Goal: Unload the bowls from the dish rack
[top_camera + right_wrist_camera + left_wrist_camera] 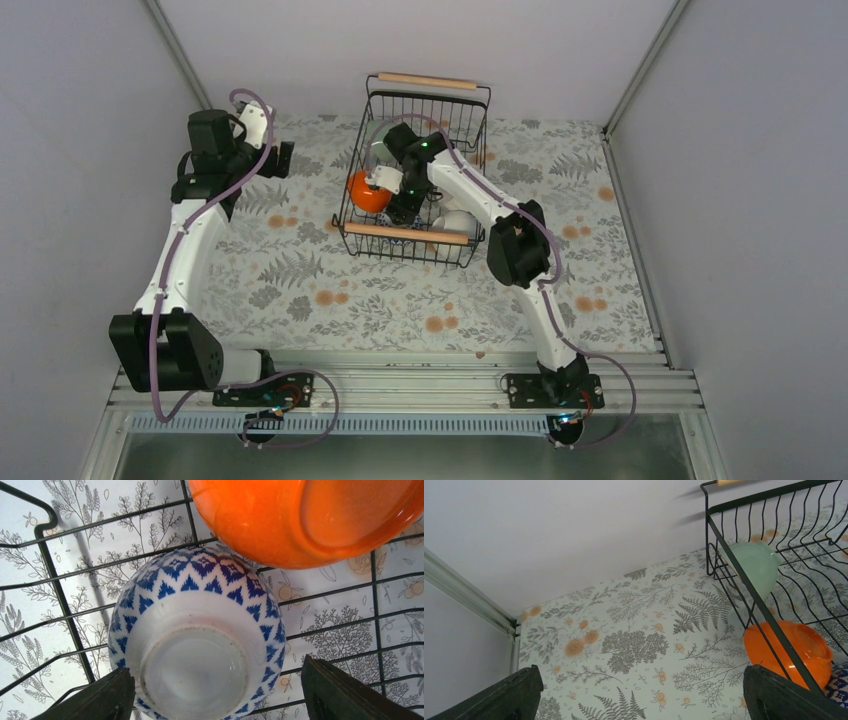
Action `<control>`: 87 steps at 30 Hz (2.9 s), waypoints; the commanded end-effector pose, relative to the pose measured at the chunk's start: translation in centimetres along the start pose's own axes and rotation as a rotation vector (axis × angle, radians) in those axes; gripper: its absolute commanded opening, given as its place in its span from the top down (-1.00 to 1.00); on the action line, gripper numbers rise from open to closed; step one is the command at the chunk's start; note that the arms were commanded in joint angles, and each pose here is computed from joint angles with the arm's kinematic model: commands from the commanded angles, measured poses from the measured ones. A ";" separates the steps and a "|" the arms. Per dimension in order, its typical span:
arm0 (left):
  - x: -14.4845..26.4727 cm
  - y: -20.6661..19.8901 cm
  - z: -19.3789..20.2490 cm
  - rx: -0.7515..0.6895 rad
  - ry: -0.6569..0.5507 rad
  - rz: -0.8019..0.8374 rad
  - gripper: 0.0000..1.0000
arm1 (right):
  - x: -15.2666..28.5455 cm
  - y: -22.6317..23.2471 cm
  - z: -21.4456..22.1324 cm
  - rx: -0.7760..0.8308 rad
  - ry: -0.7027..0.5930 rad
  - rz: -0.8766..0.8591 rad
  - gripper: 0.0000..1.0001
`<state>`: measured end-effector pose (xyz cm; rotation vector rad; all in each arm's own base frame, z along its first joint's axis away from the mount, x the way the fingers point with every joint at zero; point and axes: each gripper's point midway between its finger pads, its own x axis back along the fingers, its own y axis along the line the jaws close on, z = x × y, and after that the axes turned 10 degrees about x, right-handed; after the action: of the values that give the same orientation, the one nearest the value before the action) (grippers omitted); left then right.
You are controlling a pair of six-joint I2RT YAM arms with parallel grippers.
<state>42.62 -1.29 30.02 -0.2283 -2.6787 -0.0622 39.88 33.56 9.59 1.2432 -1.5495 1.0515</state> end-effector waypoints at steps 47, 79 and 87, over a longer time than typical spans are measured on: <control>0.8 -3.0 0.3 -0.037 0.003 0.166 -1.00 | -1.3 1.4 4.1 -0.025 0.174 -0.038 -0.12; 0.7 -4.1 0.5 -0.038 0.019 0.234 -1.00 | -0.3 0.9 7.2 -0.045 0.261 0.005 0.38; 0.8 -4.2 0.4 -0.040 0.017 0.243 -1.00 | 0.3 -0.5 6.1 -0.068 0.212 0.029 0.66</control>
<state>41.05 -4.82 28.96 -0.5191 -2.5975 -0.0345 39.01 29.86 9.13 1.1154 -1.4854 1.0875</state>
